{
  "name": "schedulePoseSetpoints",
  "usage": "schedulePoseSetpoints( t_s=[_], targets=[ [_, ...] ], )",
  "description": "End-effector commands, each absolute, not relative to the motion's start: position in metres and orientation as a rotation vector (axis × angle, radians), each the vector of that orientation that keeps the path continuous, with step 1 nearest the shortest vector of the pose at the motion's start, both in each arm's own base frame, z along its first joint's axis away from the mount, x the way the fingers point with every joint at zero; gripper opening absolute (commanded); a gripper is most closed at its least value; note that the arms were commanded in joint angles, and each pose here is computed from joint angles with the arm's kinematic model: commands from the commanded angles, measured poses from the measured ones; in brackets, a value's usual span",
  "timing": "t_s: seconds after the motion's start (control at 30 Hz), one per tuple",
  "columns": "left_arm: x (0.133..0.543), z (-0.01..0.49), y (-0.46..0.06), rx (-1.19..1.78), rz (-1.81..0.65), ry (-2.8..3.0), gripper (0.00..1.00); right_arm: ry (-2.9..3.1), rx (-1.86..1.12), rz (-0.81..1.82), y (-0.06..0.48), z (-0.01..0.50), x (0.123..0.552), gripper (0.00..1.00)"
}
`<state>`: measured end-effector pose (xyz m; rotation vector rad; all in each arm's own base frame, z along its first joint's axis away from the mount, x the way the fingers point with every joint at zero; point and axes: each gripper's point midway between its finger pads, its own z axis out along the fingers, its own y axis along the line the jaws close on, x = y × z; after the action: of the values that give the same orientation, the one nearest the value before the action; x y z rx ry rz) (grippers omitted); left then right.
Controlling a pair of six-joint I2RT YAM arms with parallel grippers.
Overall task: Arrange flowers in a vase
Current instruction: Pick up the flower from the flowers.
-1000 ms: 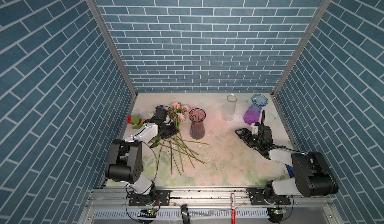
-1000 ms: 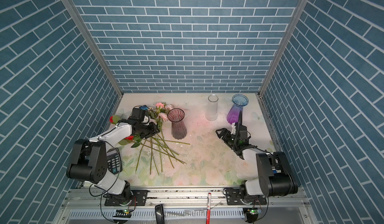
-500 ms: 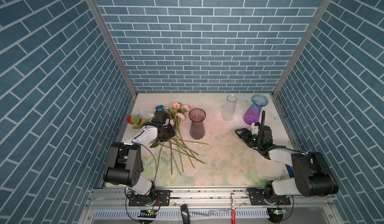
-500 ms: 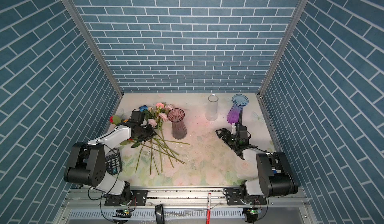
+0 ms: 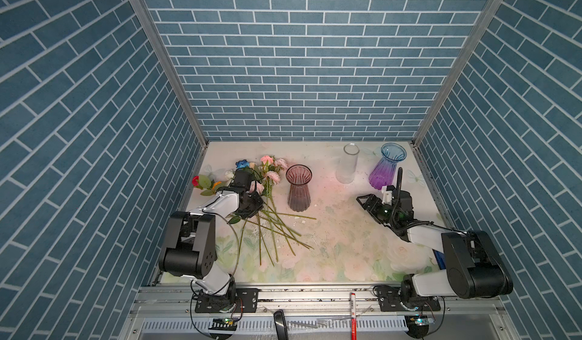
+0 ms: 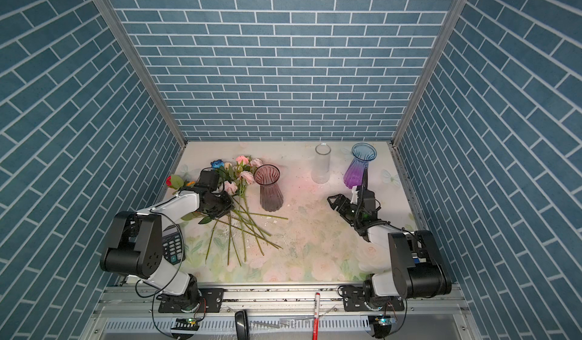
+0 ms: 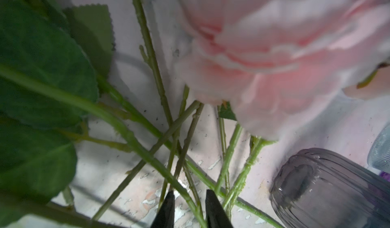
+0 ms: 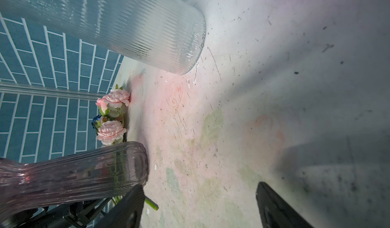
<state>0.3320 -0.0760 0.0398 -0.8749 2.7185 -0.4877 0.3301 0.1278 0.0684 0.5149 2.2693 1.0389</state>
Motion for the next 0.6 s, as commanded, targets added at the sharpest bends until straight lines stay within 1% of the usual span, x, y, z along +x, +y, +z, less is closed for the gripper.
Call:
schedulePoseSetpoints(
  t_s=[0.0,0.07,0.13,0.23,0.4,0.57],
  targets=[
    [0.330,0.031,-0.071,-0.909,-0.472,2.726,0.19,2.239,0.530,1.059,0.127,0.075,0.333,0.85],
    [0.332,0.031,-0.071,-0.911,-0.487,2.725,0.10,2.240,0.531,1.060,0.127,0.075,0.333,0.85],
    [0.334,0.034,-0.071,-0.912,-0.506,2.717,0.04,2.238,0.533,1.059,0.127,0.075,0.333,0.85],
    [0.335,0.044,-0.068,-0.925,-0.524,2.687,0.00,2.239,0.535,1.058,0.126,0.075,0.333,0.85],
    [0.342,0.088,-0.060,-0.907,-0.564,2.588,0.00,2.236,0.535,1.055,0.126,0.076,0.333,0.84],
    [0.348,0.152,-0.061,-0.832,-0.627,2.460,0.00,2.232,0.538,1.051,0.125,0.076,0.332,0.84]
  ],
)
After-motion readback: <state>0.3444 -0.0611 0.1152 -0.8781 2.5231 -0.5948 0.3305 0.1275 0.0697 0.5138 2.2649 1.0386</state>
